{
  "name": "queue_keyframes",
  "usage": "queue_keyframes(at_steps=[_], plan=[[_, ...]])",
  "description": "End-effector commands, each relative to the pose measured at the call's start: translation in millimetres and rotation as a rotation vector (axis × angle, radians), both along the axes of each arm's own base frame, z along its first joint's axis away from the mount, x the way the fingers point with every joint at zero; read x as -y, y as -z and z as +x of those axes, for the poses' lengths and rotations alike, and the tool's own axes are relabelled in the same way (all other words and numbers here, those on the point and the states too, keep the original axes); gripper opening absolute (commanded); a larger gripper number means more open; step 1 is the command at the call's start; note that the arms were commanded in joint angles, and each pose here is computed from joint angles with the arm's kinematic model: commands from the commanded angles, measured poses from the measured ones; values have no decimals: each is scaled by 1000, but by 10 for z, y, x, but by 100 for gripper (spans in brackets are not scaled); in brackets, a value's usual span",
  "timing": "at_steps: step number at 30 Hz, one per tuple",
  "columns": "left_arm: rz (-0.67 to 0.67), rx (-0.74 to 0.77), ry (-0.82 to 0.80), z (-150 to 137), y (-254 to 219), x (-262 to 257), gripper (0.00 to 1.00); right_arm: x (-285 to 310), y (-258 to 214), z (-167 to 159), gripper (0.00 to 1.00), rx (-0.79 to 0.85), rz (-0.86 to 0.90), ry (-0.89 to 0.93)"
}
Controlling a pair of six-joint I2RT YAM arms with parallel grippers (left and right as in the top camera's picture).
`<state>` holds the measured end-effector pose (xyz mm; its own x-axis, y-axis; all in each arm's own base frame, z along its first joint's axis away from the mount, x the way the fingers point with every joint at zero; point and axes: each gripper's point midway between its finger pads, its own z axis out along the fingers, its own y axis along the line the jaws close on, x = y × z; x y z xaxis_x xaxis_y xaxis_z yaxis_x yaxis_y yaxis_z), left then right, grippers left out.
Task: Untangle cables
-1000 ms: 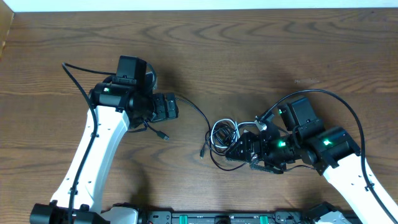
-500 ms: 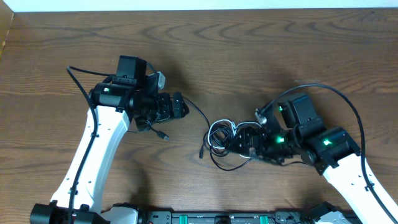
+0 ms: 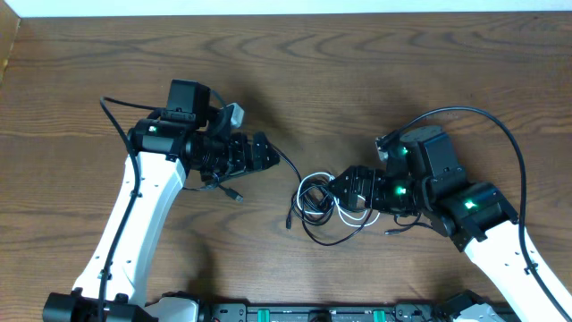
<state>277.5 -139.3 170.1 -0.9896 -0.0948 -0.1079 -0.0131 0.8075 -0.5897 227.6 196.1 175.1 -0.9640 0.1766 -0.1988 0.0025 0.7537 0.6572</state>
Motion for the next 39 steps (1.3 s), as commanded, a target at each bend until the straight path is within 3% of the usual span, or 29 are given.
queue_keyframes(at_steps=[1,6,10,12,16,21,25,35,39], plan=[[-140,39,105,-83,-201,223,99,154,30,145,99,55,-87,73],[-127,26,112,-118,-183,269,98,273,54,234,99,75,-130,123],[6,-16,31,-106,-26,145,94,346,78,281,99,72,-144,152],[6,-15,51,-133,-26,196,94,376,130,282,99,58,-166,160],[13,-21,93,-205,0,304,94,407,289,244,99,-16,-200,174],[155,-95,14,-285,231,203,94,411,512,182,99,-124,-234,178],[183,-116,39,-352,310,248,94,365,616,144,99,-180,-230,158],[182,-73,47,-269,314,303,94,367,661,146,99,-193,-239,157],[301,-32,8,-174,384,110,94,367,661,146,99,-193,-239,157]])
